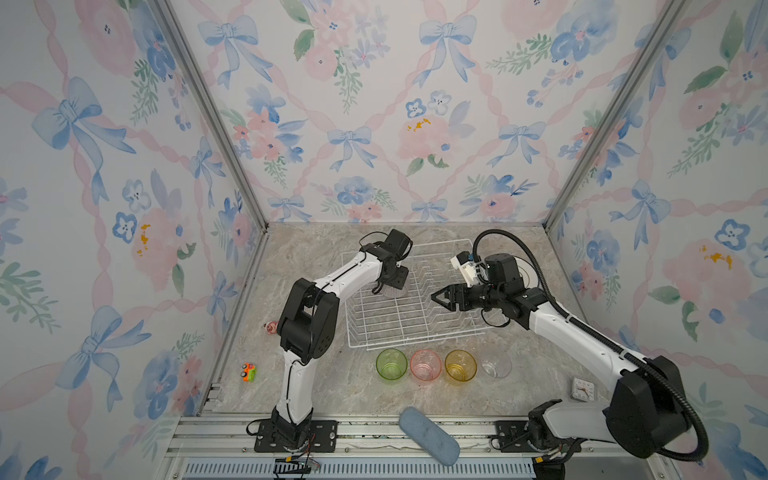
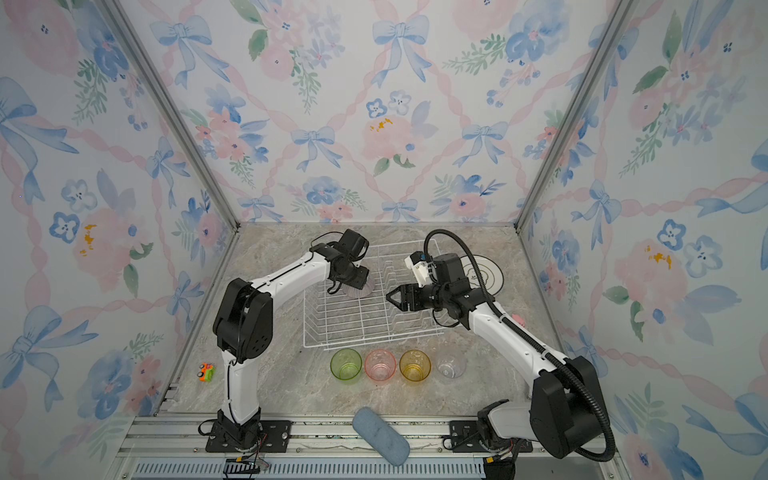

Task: Unload the mixed dishes from the dish rack
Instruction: 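Move the right gripper over the rack toward the bowl held by the left gripper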

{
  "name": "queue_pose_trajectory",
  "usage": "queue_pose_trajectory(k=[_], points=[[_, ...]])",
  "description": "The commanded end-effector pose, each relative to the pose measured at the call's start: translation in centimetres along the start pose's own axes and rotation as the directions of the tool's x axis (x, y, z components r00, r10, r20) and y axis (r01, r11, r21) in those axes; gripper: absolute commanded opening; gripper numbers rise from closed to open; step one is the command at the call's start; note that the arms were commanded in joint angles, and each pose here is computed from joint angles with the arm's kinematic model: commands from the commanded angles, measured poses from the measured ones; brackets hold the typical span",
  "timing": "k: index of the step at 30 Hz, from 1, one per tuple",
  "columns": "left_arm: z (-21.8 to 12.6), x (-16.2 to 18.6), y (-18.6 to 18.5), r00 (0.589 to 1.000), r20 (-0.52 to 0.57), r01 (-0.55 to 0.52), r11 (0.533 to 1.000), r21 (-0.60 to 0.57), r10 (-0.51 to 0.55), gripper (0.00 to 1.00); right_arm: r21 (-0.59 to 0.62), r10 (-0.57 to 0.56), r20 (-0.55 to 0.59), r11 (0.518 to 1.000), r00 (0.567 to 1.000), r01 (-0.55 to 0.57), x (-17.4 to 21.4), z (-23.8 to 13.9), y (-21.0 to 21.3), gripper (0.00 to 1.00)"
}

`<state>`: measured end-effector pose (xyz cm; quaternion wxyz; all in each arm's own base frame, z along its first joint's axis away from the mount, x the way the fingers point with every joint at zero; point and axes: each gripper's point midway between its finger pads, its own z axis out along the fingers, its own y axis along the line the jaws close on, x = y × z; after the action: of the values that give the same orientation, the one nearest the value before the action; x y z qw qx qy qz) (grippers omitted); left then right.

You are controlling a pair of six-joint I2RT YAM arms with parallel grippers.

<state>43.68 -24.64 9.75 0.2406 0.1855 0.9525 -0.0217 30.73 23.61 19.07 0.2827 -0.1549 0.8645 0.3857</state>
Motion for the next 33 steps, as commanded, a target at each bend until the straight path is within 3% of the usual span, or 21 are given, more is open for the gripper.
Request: queue_pose_trajectory(k=[1,33], points=[[-0.1,-0.7,0.0,1.000,0.012,-0.020,1.000,-0.020,0.021,0.62,0.012,-0.006,0.000,1.000,1.000,0.006,-0.4,0.0,-0.4,0.71],[1.2,-0.9,-0.1,1.000,-0.002,-0.022,1.000,-0.012,0.022,0.49,0.020,0.009,-0.017,1.000,1.000,-0.009,-0.1,0.7,-1.4,0.72]])
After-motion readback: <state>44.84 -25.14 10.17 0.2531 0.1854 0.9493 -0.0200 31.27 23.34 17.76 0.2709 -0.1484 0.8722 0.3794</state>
